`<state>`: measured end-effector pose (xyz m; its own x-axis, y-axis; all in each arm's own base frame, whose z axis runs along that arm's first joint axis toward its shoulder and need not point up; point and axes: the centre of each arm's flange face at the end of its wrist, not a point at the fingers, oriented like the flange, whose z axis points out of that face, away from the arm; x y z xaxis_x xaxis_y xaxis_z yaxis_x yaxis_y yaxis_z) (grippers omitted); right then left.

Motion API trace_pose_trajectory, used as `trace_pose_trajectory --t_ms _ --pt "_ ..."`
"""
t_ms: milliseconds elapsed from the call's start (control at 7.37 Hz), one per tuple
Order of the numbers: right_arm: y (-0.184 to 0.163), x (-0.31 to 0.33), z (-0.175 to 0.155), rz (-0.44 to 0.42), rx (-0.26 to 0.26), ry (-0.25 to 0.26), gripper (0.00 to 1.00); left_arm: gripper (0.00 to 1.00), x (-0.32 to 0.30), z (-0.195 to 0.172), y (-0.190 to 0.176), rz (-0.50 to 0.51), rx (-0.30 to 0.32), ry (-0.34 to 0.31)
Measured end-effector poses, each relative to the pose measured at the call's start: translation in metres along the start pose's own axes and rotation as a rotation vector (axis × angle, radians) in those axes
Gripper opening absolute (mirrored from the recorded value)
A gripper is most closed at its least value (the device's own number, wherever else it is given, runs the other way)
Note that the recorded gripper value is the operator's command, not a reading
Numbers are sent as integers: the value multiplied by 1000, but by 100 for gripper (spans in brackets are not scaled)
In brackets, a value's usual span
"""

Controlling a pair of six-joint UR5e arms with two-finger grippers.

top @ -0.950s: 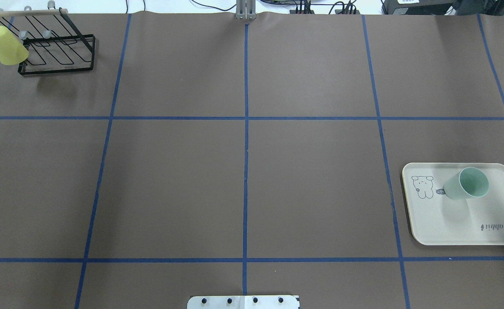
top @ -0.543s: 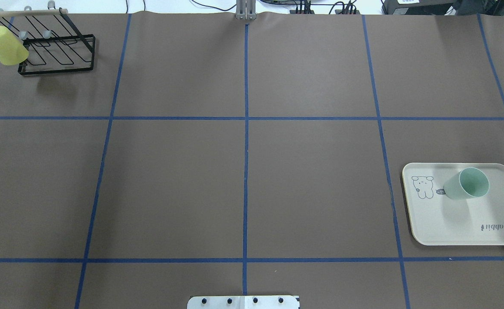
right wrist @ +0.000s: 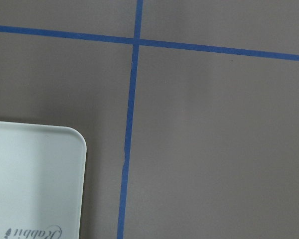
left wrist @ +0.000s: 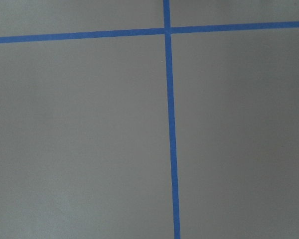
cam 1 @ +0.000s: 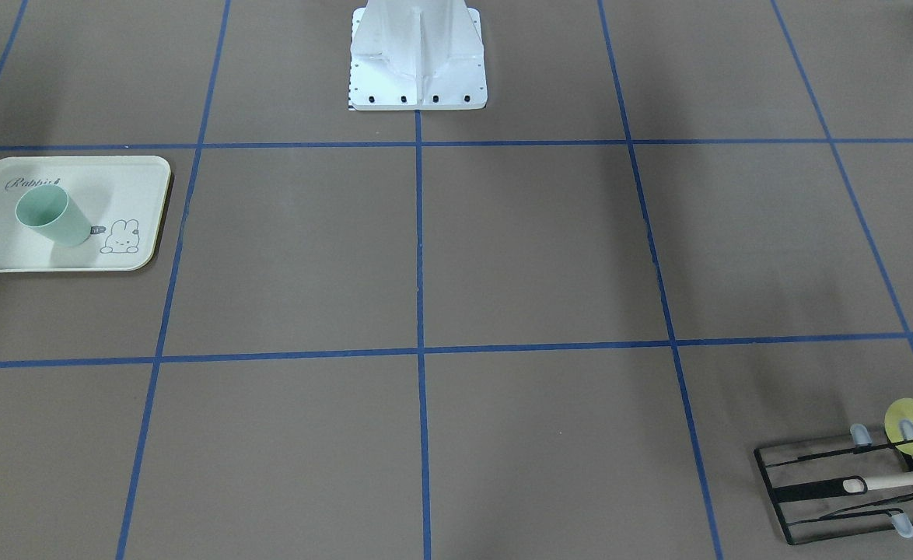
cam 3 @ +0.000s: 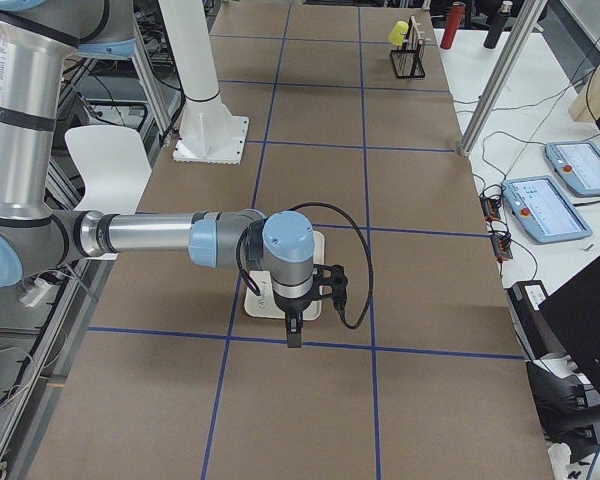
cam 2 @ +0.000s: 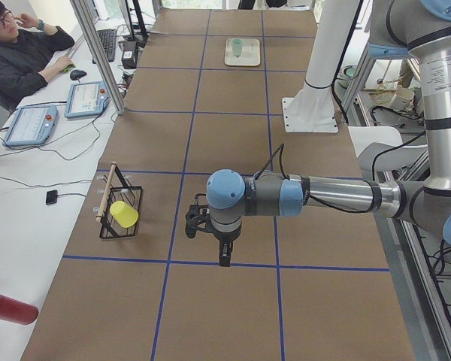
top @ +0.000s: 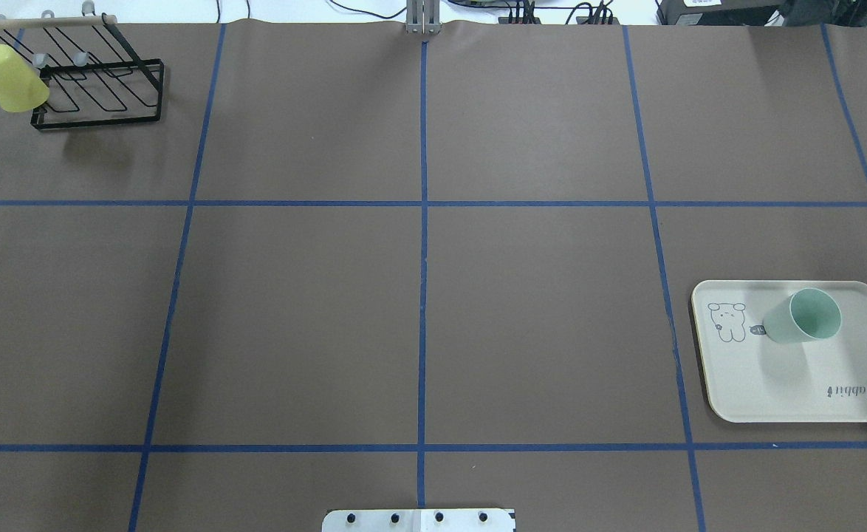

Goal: Left arm grabs green cup and hands to right arm on tray

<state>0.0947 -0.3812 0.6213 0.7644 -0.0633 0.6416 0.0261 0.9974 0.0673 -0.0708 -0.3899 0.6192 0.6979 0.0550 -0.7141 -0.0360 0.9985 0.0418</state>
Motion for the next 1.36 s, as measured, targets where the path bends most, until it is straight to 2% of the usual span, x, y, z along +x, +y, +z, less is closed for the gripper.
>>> trace_pose_trajectory --t_ms 1357 --pt "-2 -1 2 -3 -2 0 100 100 3 -3 3 10 12 6"
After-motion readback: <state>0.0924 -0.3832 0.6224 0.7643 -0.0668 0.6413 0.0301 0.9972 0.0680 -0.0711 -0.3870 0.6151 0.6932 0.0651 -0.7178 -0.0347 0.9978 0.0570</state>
